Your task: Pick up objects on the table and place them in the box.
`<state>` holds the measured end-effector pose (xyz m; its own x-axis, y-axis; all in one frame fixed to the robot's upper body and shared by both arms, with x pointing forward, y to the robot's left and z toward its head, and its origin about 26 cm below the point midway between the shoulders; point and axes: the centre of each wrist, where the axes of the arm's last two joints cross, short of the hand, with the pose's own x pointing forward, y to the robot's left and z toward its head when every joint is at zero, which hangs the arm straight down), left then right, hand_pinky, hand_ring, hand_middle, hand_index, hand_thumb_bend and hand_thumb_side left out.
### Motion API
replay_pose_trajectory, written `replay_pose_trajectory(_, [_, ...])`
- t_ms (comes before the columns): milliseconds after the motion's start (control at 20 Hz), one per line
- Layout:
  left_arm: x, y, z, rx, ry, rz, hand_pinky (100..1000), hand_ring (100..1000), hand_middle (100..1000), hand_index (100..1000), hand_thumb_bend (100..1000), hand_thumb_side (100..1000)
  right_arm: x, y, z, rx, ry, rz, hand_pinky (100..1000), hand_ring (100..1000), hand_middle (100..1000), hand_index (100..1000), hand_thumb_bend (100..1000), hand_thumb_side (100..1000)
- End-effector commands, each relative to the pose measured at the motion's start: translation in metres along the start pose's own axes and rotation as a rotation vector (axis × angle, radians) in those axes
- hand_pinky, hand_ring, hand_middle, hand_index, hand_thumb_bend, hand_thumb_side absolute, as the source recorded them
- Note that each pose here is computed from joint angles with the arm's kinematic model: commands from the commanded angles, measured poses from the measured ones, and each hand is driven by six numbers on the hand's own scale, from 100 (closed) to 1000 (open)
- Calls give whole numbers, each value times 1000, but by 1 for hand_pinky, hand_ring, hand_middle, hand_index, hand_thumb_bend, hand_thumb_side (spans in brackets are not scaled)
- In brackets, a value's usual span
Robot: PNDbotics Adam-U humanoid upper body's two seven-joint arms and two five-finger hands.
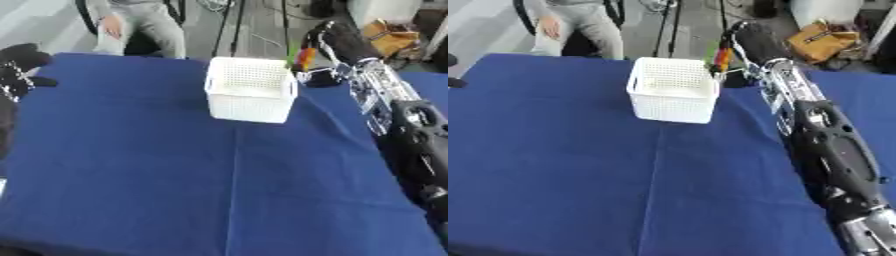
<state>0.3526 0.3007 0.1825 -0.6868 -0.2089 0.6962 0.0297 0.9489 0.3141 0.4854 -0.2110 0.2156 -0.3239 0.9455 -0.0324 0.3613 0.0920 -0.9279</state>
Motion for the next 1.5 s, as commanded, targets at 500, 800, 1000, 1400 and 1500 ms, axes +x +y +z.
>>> replay_pose_trajectory(500, [8, -1, -7, -15, -36, 6, 676, 822, 701, 824, 282, 1000, 29, 3, -13, -57, 5, 49, 591, 654, 400, 559, 391, 325])
replay_pose_trajectory(800, [9, -2, -8, -20, -40, 9, 675, 823, 701, 824, 282, 1000, 39, 9, -14, 4, -78, 148, 816, 881, 970, 989, 515, 503])
replay_pose_trajectory(1000, [8, -2, -8, -19, -38, 9, 675, 823, 700, 824, 281, 1000, 40, 1, -15, 6, -128, 199, 823, 885, 1000, 1000, 512, 536])
replay_pose_trajectory(1400, [7, 1, -6, -9, -29, 3, 674, 824, 699, 824, 279, 1000, 33, -19, -15, -85, -148, 228, 790, 854, 932, 969, 473, 546])
replay_pose_trajectory(1500, [6, 1, -5, -2, -24, 0, 674, 824, 699, 823, 274, 1000, 29, -26, -13, -118, -139, 206, 766, 837, 894, 952, 476, 539])
